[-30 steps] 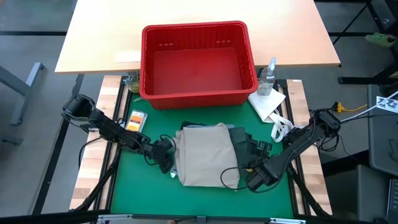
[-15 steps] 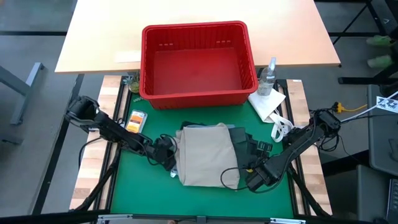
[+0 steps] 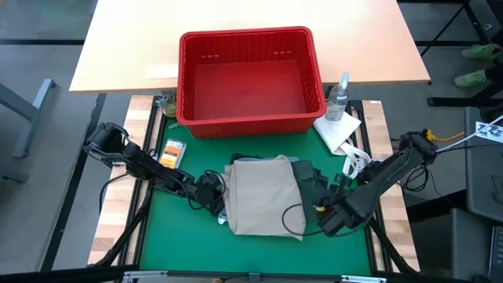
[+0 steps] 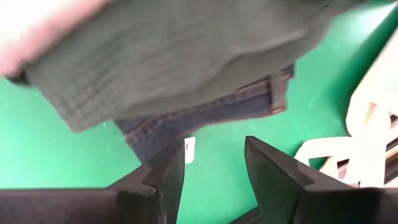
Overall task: Fold laundry
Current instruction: Put the stack of colored folded clothes into the red laundry bin
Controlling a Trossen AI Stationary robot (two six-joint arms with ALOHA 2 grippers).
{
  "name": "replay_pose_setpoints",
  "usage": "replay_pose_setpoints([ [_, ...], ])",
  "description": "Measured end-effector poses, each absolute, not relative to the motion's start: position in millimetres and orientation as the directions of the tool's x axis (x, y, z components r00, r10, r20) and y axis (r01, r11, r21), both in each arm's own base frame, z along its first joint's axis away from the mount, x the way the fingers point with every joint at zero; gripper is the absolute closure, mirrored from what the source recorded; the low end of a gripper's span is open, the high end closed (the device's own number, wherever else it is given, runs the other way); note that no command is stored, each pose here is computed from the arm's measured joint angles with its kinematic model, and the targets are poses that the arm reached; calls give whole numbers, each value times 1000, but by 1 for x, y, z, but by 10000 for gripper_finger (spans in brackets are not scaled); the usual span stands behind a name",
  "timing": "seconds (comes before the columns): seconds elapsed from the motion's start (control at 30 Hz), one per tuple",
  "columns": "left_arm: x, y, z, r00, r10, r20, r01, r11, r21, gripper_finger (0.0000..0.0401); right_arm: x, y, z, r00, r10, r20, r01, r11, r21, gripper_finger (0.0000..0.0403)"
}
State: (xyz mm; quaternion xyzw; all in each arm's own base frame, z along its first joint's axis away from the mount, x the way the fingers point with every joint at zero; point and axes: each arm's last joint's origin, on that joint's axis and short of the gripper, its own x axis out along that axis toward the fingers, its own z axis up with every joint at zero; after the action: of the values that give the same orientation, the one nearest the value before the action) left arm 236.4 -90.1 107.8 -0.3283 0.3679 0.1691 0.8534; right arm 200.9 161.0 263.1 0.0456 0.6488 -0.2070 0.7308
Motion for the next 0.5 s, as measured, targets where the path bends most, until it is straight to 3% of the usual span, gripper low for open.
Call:
replay_pose_setpoints([
  [0.13, 236, -90, 108, 671, 47, -740, -518, 744, -422, 366, 188, 148, 285, 181, -261, -948, 419, 893, -166, 236],
  [0.27, 236, -90, 108, 670, 47, -741, -518, 745, -421, 381, 169, 139, 295, 301, -286, -910, 474, 873, -118, 236],
  [0.5, 236, -90, 108, 669, 46, -742, -518, 745, -421, 377, 126, 117, 255, 430, -223, -875, 613, 783, 102, 236],
])
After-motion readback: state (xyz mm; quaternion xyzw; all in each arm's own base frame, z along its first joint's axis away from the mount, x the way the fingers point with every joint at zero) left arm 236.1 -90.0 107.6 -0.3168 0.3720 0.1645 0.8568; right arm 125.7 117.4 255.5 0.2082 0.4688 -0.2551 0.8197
